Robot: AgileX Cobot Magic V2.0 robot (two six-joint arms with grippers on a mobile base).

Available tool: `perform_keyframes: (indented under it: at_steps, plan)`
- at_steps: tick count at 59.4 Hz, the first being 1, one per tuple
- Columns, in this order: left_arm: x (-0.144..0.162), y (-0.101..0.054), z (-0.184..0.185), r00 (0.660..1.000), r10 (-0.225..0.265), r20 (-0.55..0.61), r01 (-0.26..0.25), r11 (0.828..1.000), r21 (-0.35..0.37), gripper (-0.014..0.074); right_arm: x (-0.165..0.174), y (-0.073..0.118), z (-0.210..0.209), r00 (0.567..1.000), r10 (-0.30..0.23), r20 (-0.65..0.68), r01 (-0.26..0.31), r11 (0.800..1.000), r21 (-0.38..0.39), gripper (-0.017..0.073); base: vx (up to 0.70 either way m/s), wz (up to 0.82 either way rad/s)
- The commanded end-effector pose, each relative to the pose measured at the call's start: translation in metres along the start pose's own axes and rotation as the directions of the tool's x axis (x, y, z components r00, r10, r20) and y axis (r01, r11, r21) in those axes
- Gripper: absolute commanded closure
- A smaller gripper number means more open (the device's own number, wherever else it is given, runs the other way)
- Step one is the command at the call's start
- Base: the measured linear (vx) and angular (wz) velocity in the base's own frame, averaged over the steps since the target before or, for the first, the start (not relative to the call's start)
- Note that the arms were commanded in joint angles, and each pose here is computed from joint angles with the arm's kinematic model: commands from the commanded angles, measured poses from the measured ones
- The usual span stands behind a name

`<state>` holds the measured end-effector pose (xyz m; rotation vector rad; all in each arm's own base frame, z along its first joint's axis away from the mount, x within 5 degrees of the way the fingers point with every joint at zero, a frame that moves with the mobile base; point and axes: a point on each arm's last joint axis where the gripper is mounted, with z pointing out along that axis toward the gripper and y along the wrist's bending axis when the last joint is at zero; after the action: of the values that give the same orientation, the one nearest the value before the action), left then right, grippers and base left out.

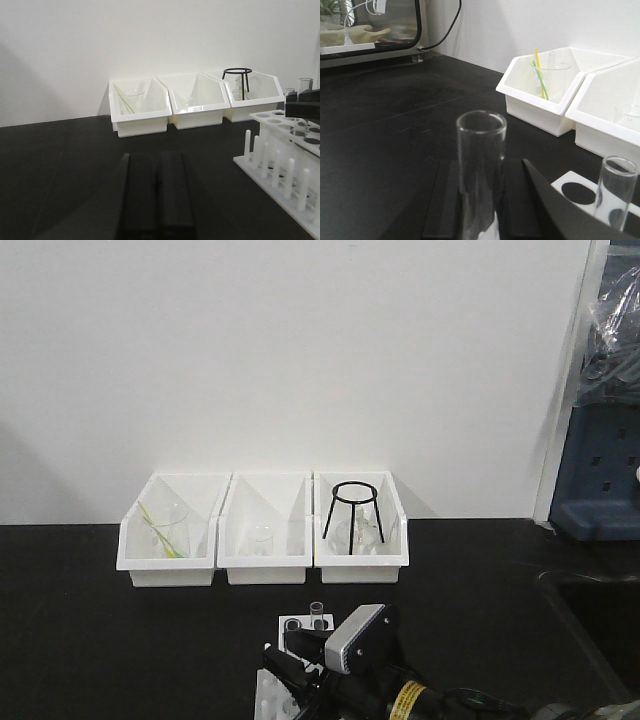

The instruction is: Flip and reinsert test tube from rack

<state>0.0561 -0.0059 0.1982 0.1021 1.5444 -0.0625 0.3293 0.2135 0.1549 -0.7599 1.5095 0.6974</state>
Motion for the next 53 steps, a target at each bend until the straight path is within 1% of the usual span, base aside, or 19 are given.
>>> perform_keyframes:
  at_steps: [1, 8, 17, 23, 27, 32, 36, 38, 41, 42, 43, 44, 45, 46, 47, 48, 50, 52, 53]
  plan:
    - [-0.010, 0.000, -0.001, 0.996, -0.002, 0.094, 0.002, 1.000, -0.002, 0.0599, -0.032, -0.002, -0.001, 0.988, -0.032, 0.152, 0.033, 0.999, -0.004, 0.0489, 0.00, 0.00]
    - [-0.010, 0.000, -0.001, 0.996, -0.002, 0.094, 0.002, 1.000, -0.002, 0.0599, -0.032, -0.002, -0.001, 0.988, -0.031, 0.153, 0.032, 0.999, -0.004, 0.0376, 0.00, 0.00]
    - [-0.010, 0.000, -0.001, 0.996, -0.002, 0.094, 0.002, 1.000, -0.002, 0.0599, -0.033, -0.001, -0.001, 0.985, -0.028, 0.167, 0.030, 1.000, -0.009, 0.0165, 0.00, 0.00]
    - [-0.010, 0.000, -0.001, 0.996, -0.002, 0.094, 0.002, 1.000, -0.002, 0.0599, -0.039, -0.001, -0.002, 0.982, -0.011, 0.186, 0.012, 1.000, -0.007, 0.0055, 0.00, 0.00]
    - [-0.010, 0.000, -0.001, 0.996, -0.002, 0.094, 0.002, 1.000, -0.002, 0.0599, -0.050, -0.001, -0.005, 0.978, 0.001, 0.208, 0.001, 1.000, -0.007, 0.0012, 0.00, 0.00]
    - [-0.010, 0.000, -0.001, 0.996, -0.002, 0.094, 0.002, 1.000, -0.002, 0.0599, -0.074, -0.001, -0.012, 0.968, 0.020, 0.249, -0.026, 0.999, 0.018, 0.0002, 0.00, 0.00]
    - [-0.010, 0.000, -0.001, 0.996, -0.002, 0.094, 0.002, 1.000, -0.002, 0.0599, -0.094, -0.001, -0.020, 0.961, 0.053, 0.271, -0.066, 0.997, 0.038, 0.0036, 0.00, 0.00]
    - [-0.010, 0.000, -0.001, 0.996, -0.002, 0.094, 0.002, 1.000, -0.002, 0.0599, -0.107, 0.000, -0.025, 0.957, 0.076, 0.279, -0.091, 0.995, 0.040, 0.0072, 0.00, 0.00]
    - [-0.010, 0.000, -0.001, 0.996, -0.002, 0.094, 0.002, 1.000, -0.002, 0.0599, -0.123, 0.002, -0.034, 0.954, 0.103, 0.282, -0.121, 0.992, 0.045, 0.0134, 0.00, 0.00]
    - [-0.010, 0.000, -0.001, 0.996, -0.002, 0.094, 0.002, 1.000, -0.002, 0.0599, -0.127, 0.002, -0.036, 0.955, 0.115, 0.273, -0.134, 0.990, 0.051, 0.0170, 0.00, 0.00]
    - [-0.010, 0.000, -0.001, 0.996, -0.002, 0.094, 0.002, 1.000, -0.002, 0.0599, -0.135, 0.003, -0.041, 0.956, 0.114, 0.269, -0.135, 0.989, 0.060, 0.0210, 0.00, 0.00]
    - [-0.010, 0.000, -0.001, 0.996, -0.002, 0.094, 0.002, 1.000, -0.002, 0.0599, -0.139, 0.004, -0.043, 0.957, 0.119, 0.265, -0.140, 0.988, 0.064, 0.0224, 0.00, 0.00]
    - [-0.010, 0.000, -0.001, 0.996, -0.002, 0.094, 0.002, 1.000, -0.002, 0.0599, -0.145, 0.005, -0.047, 0.956, 0.113, 0.270, -0.136, 0.989, 0.066, 0.0253, 0.00, 0.00]
    - [-0.010, 0.000, -0.001, 0.996, -0.002, 0.094, 0.002, 1.000, -0.002, 0.0599, -0.151, 0.006, -0.052, 0.961, 0.113, 0.254, -0.138, 0.987, 0.082, 0.0312, 0.00, 0.00]
    - [-0.010, 0.000, -0.001, 0.996, -0.002, 0.094, 0.002, 1.000, -0.002, 0.0599, -0.156, 0.007, -0.055, 0.961, 0.103, 0.257, -0.128, 0.988, 0.084, 0.0328, 0.00, 0.00]
    - [-0.010, 0.000, -0.001, 0.996, -0.002, 0.094, 0.002, 1.000, -0.002, 0.0599, -0.162, 0.008, -0.060, 0.967, 0.096, 0.235, -0.123, 0.987, 0.106, 0.0375, 0.00, 0.00]
    - [-0.010, 0.000, -0.001, 0.996, -0.002, 0.094, 0.002, 1.000, -0.002, 0.0599, -0.172, 0.011, -0.070, 0.975, 0.068, 0.210, -0.098, 0.986, 0.135, 0.0470, 0.00, 0.00]
    - [-0.010, 0.000, -0.001, 0.996, -0.002, 0.094, 0.002, 1.000, -0.002, 0.0599, -0.183, 0.014, -0.080, 0.981, 0.036, 0.192, -0.067, 0.985, 0.158, 0.0533, 0.00, 0.00]
    - [-0.010, 0.000, -0.001, 0.996, -0.002, 0.094, 0.002, 1.000, -0.002, 0.0599, -0.185, 0.014, -0.085, 0.986, 0.023, 0.165, -0.052, 0.983, 0.178, 0.0578, 0.00, 0.00]
